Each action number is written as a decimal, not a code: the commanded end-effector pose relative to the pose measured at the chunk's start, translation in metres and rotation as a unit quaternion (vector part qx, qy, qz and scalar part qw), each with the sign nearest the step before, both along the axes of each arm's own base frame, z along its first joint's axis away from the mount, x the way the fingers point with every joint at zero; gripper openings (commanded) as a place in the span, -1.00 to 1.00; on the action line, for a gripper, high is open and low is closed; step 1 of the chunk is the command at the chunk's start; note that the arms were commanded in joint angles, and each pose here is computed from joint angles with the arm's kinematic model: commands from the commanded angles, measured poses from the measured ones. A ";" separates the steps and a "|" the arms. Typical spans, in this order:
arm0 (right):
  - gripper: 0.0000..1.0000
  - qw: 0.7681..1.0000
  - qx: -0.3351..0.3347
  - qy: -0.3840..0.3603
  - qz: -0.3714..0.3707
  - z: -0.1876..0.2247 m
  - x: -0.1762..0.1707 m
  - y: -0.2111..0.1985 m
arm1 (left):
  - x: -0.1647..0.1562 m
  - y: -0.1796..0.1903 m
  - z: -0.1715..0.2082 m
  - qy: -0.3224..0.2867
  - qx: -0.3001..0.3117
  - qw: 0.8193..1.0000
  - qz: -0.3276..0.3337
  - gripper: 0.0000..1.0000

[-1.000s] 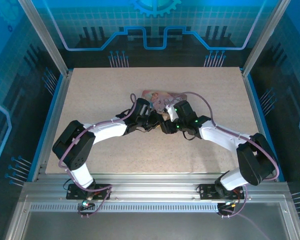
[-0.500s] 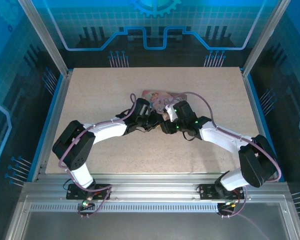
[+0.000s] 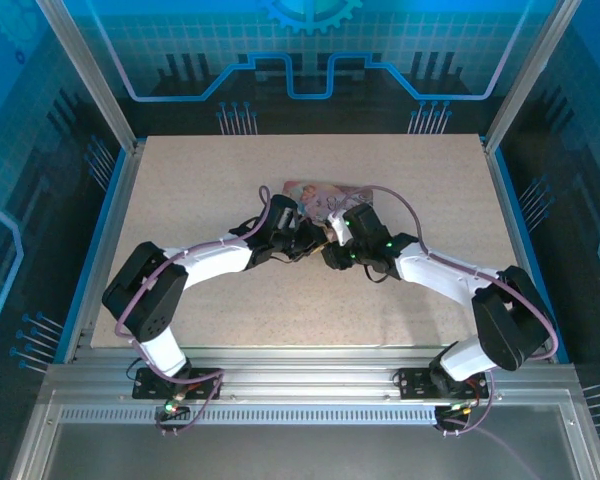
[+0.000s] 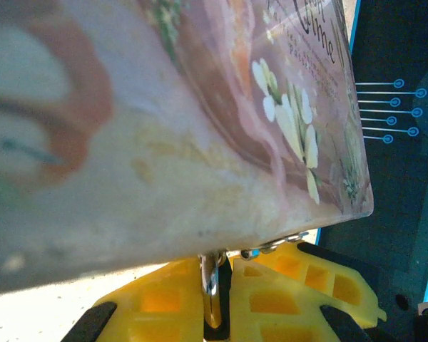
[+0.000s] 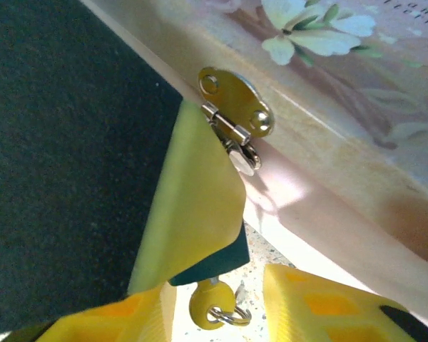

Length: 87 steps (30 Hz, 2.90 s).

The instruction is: Unlock the padlock with the key

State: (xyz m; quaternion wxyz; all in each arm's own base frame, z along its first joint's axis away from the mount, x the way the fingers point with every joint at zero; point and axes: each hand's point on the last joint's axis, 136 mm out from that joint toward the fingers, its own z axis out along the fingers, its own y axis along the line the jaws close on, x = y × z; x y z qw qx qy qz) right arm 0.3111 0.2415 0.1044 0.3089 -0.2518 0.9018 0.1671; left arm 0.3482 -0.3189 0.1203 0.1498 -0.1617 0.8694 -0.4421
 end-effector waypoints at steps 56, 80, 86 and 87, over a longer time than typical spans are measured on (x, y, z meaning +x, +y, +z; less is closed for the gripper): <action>-0.22 1.000 0.025 0.010 0.013 0.008 -0.007 -0.002 | -0.001 -0.008 0.031 -0.027 -0.050 0.998 -0.021 -1.00; -0.42 1.000 0.008 -0.010 0.015 0.013 0.009 0.000 | 0.000 -0.010 0.034 -0.028 -0.055 0.998 -0.024 -1.00; -0.50 1.000 0.004 -0.002 0.018 0.005 0.009 -0.001 | 0.001 -0.010 0.035 -0.028 -0.056 0.998 -0.023 -1.00; -0.54 1.000 0.004 -0.001 0.018 0.004 0.008 -0.001 | 0.001 -0.010 0.035 -0.028 -0.055 0.998 -0.023 -1.00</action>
